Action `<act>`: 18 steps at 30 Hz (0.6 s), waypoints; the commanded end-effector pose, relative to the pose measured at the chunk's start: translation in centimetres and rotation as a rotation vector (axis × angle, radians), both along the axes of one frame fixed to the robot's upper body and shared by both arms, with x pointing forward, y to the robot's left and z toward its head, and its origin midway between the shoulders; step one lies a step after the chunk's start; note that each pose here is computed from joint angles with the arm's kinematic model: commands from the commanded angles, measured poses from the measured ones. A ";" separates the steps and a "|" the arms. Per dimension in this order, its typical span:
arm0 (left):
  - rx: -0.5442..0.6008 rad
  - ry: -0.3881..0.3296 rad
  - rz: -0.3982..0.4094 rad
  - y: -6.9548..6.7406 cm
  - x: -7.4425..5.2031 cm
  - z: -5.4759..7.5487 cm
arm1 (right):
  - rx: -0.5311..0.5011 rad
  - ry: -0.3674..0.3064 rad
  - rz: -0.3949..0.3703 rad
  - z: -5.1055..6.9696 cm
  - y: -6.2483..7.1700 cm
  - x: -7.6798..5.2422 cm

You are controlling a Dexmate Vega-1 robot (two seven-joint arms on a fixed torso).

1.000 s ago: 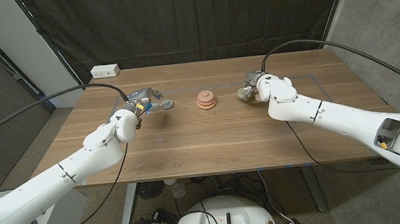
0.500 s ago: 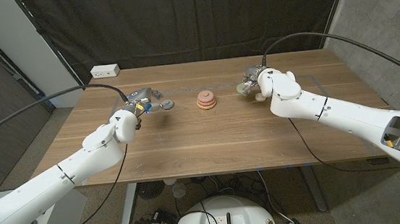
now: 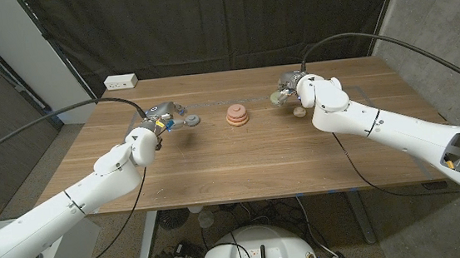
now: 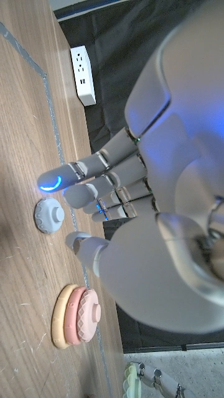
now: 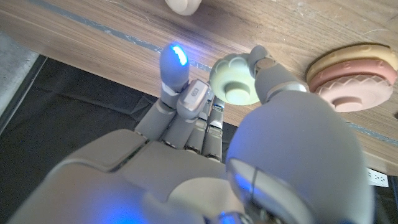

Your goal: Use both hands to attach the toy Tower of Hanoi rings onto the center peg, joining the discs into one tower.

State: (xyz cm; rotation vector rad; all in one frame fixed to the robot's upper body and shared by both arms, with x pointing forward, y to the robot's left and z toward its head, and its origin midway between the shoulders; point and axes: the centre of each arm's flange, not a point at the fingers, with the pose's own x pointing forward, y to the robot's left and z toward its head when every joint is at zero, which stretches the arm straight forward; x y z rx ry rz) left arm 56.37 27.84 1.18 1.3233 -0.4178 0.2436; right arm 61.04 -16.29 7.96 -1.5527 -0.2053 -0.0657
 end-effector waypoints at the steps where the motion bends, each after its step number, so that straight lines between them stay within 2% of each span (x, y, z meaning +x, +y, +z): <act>1: 0.000 -0.001 0.004 0.1 -0.1 -0.1 | -0.006 -0.007 0.074 0.3 0.7 0.0; 18: 0.006 -0.001 0.014 0.2 -0.5 0.0 | -0.061 -0.032 0.154 1.1 3.0 -0.4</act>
